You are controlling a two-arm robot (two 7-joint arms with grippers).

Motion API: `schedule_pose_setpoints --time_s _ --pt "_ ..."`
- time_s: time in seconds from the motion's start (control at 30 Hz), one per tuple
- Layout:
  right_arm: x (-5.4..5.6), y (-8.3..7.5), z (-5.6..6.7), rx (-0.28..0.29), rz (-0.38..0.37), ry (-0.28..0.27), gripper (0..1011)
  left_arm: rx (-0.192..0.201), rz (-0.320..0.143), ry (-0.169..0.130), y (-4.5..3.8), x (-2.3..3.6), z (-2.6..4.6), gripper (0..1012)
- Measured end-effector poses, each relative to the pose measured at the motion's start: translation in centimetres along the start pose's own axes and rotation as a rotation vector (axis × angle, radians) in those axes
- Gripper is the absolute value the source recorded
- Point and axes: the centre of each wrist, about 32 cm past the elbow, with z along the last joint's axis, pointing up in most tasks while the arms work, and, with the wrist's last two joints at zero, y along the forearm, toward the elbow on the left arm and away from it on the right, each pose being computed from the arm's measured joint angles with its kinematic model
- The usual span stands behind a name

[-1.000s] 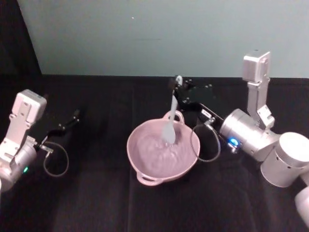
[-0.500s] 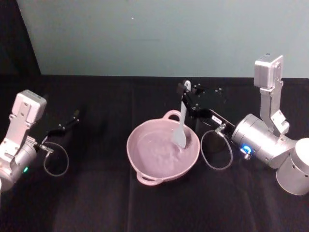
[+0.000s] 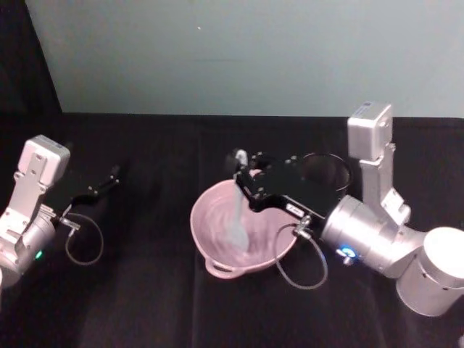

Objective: Use the one hand to pick up the spoon and stir the clear water in the bowl.

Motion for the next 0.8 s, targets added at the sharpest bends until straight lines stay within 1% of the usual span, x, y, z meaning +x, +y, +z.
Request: schedule_pose_setpoints --time_s 0.2,0.33,0.4,0.5,0.6,0.63,0.7,0.73,0.8 --pt "-0.4 1.2 -0.2 0.007 0.026 0.009 108 0.0 0.0 0.0 0.0 0.0 0.0 1011" --pt "-0.3 1.8 -0.3 0.012 0.029 0.011 108 0.0 0.0 0.0 0.0 0.0 0.0 1011" --pt "0.0 2.2 -0.5 0.013 0.026 0.015 108 0.0 0.0 0.0 0.0 0.0 0.0 1011" --pt "0.5 2.9 -0.8 0.02 0.013 0.019 108 0.0 0.0 0.0 0.0 0.0 0.0 1011" --pt "1.4 3.4 -1.2 0.023 -0.008 0.026 108 0.0 0.0 0.0 0.0 0.0 0.0 1011" --pt "1.9 3.5 -1.5 0.022 -0.025 0.03 108 0.0 0.0 0.0 0.0 0.0 0.0 1011" --pt "2.3 3.5 -1.7 0.023 -0.042 0.033 109 0.0 0.0 0.0 0.0 0.0 0.0 1011" --pt "2.8 3.4 -1.8 0.022 -0.063 0.035 108 0.0 0.0 0.0 0.0 0.0 0.0 1011" --pt "3.3 3.2 -1.9 0.022 -0.083 0.034 108 0.0 0.0 0.0 0.0 0.0 0.0 1011"
